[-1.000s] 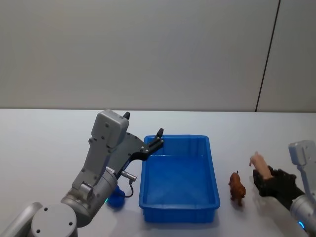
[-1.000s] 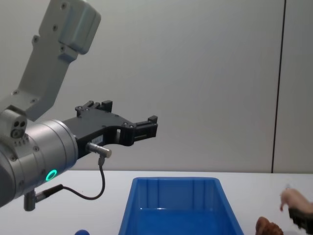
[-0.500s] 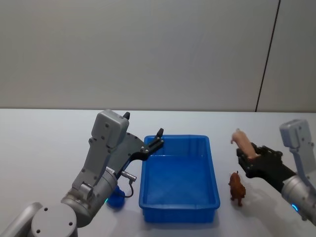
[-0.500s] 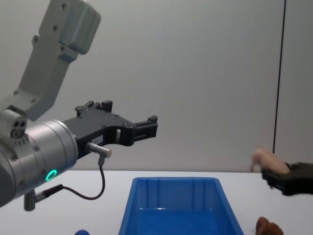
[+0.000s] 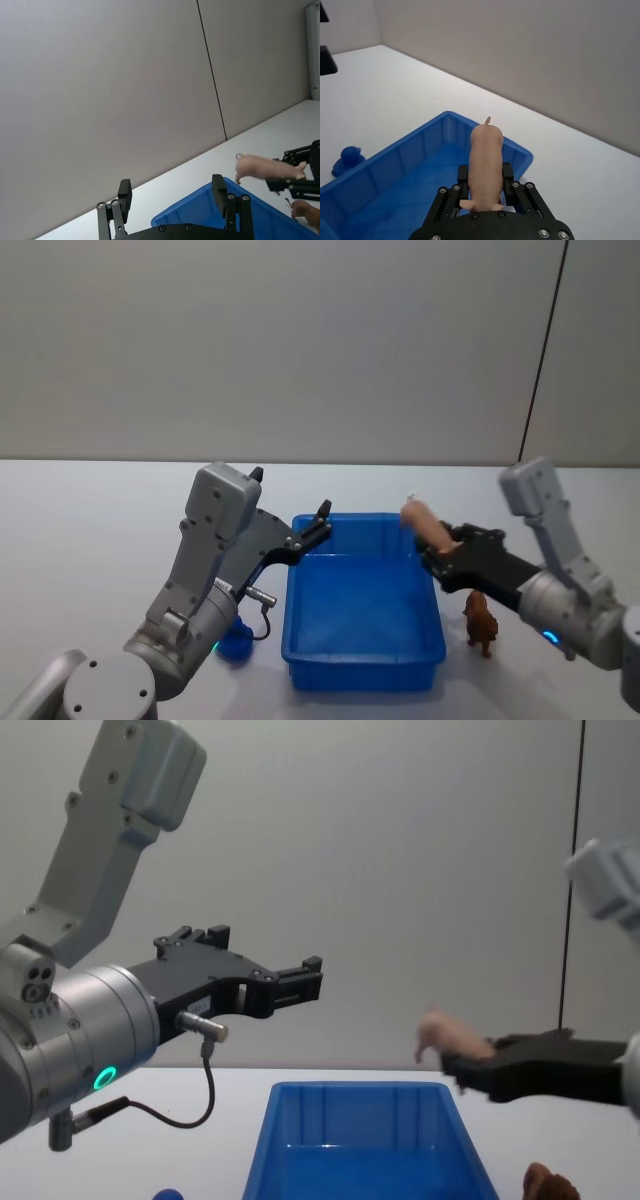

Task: Pick up the two dolls from the table and place them into the box.

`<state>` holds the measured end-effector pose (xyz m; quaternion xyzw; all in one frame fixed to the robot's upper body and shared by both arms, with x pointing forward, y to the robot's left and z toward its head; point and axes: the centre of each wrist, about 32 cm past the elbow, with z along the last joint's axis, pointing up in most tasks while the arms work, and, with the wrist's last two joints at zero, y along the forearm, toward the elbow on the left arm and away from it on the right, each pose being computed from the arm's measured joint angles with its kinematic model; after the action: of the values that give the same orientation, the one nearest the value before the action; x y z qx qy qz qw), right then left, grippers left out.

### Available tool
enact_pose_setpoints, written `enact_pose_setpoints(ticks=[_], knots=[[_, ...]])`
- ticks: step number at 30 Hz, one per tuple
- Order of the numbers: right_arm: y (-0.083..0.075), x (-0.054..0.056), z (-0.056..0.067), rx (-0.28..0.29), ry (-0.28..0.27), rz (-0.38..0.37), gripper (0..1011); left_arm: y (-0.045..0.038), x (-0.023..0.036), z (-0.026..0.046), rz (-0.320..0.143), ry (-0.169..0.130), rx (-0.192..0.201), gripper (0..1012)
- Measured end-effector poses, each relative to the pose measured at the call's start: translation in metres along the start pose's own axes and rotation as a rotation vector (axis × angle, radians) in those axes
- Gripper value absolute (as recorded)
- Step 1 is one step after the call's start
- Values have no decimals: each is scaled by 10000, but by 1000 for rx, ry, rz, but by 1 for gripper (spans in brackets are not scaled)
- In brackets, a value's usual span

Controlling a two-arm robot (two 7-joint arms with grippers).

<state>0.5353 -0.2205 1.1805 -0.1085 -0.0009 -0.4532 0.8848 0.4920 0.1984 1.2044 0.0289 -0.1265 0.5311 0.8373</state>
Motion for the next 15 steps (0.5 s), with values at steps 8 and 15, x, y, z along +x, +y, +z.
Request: enact_pose_setpoints(ticks=[8,15], knots=[[223,-76,4,-56,-14,81,460,0,0,0,0,0,0,1001],[334,-120,-10,-86,-24,110,688,0,0,0,0,0,0,1001]])
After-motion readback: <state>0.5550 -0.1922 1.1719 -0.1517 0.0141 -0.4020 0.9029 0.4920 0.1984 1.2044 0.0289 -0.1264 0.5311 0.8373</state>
